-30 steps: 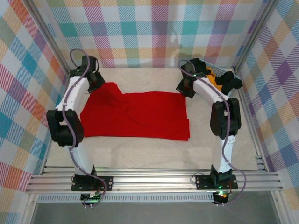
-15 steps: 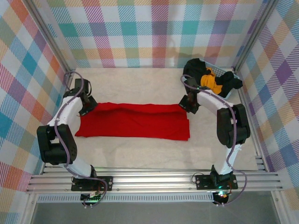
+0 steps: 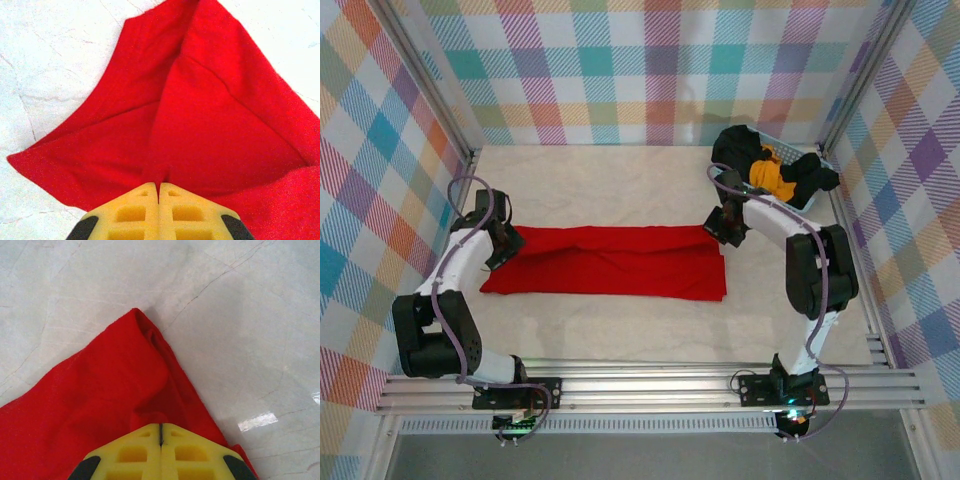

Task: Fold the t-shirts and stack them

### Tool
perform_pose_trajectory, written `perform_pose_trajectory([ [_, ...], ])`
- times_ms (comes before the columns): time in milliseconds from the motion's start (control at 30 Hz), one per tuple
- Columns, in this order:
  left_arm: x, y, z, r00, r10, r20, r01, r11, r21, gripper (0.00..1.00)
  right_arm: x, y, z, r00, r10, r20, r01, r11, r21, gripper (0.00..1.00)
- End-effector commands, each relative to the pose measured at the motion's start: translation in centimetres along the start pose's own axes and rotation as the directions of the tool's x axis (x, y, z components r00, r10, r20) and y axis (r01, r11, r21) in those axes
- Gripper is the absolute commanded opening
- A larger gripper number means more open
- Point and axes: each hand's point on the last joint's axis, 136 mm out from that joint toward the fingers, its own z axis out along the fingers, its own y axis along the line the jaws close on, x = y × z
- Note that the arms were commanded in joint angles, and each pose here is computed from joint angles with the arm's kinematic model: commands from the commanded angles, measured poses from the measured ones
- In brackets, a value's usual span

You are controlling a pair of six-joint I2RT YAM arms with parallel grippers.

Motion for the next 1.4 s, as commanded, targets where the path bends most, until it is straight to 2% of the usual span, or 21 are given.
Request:
perform_pose_trajectory([
  [0, -0.5, 0.9, -0.3, 1.000, 0.011, 0.017, -0.010, 0.999, -0.043, 0.00, 0.4, -0.3, -1.2, 1.000, -0.010, 0.010, 0.010, 1.000, 0.000, 0.00],
  [300, 1.6, 1.3, 0.9, 0.999, -0.025, -0.031, 0.024, 0.999, -0.031, 0.00, 1.8, -1.1, -0.8, 1.000, -0.011, -0.013, 0.011, 1.000, 0.019, 0.00],
  [467, 3.5, 1.8, 2.0, 0.994, -0.055, -0.096, 0.050, 0.997, -0.052, 0.00, 2.9, -2.0, 0.3, 0.999, 0.001, -0.050, 0.002, 0.999, 0.046, 0.00],
  [533, 3.8, 2.3, 2.2, 0.993, -0.064, -0.104, 0.055, 0.995, -0.079, 0.07, 3.3, -2.3, 0.5, 0.998, 0.011, -0.061, -0.008, 0.998, 0.055, 0.07],
  [600, 3.2, 2.4, 1.9, 0.994, -0.065, -0.083, 0.057, 0.994, -0.090, 0.25, 3.2, -2.8, -0.2, 0.999, 0.020, -0.039, -0.017, 0.997, 0.075, 0.25],
  [667, 2.2, 1.9, 1.0, 0.997, -0.060, -0.049, 0.056, 0.996, -0.072, 0.32, 2.7, -3.1, -1.6, 1.000, 0.007, 0.026, -0.009, 0.995, 0.094, 0.34],
  [767, 0.8, -0.5, -0.6, 1.000, 0.000, 0.013, 0.000, 1.000, -0.007, 0.48, 2.1, -2.7, -3.5, 0.996, -0.021, 0.091, 0.015, 0.998, 0.066, 0.37],
  [800, 0.7, -2.0, -0.8, 0.999, 0.030, 0.013, -0.031, 0.998, 0.046, 0.50, 2.0, -2.3, -3.9, 0.995, -0.032, 0.098, 0.027, 0.998, 0.056, 0.36],
  [833, 0.6, -3.4, -0.8, 0.998, 0.056, 0.008, -0.056, 0.994, 0.097, 0.50, 2.0, -2.0, -4.3, 0.994, -0.045, 0.104, 0.040, 0.998, 0.048, 0.36],
  [933, 0.6, -6.2, 1.0, 0.989, 0.133, -0.059, -0.124, 0.983, 0.139, 0.48, 2.5, -0.4, -4.8, 0.990, -0.089, 0.106, 0.090, 0.996, -0.001, 0.36],
  [1000, 0.6, -6.0, 2.8, 0.980, 0.159, -0.121, -0.150, 0.986, 0.079, 0.45, 3.0, 0.4, -4.8, 0.989, -0.111, 0.096, 0.113, 0.993, -0.023, 0.36],
  [1067, 1.2, -6.5, 3.8, 0.968, 0.177, -0.180, -0.162, 0.982, 0.096, 0.44, 3.4, 0.9, -4.8, 0.989, -0.122, 0.084, 0.126, 0.991, -0.041, 0.35],
  [1167, 1.7, -6.6, 3.5, 0.961, 0.198, -0.195, -0.184, 0.979, 0.086, 0.44, 3.7, 0.9, -4.6, 0.987, -0.139, 0.080, 0.143, 0.989, -0.043, 0.36],
  [1267, 2.8, -6.1, 1.9, 0.969, 0.108, -0.222, -0.089, 0.992, 0.093, 0.44, 3.3, 0.0, -4.3, 0.986, -0.143, 0.088, 0.145, 0.989, -0.015, 0.36],
  [1333, 5.2, -8.1, 1.1, 0.960, 0.072, -0.270, -0.023, 0.983, 0.181, 0.43, 2.7, 0.7, -4.2, 0.981, -0.166, 0.103, 0.171, 0.984, -0.045, 0.34],
  [1367, 6.1, -8.8, 0.8, 0.959, 0.053, -0.278, -0.004, 0.985, 0.173, 0.42, 2.5, 1.7, -3.9, 0.976, -0.195, 0.097, 0.203, 0.976, -0.078, 0.34],
])
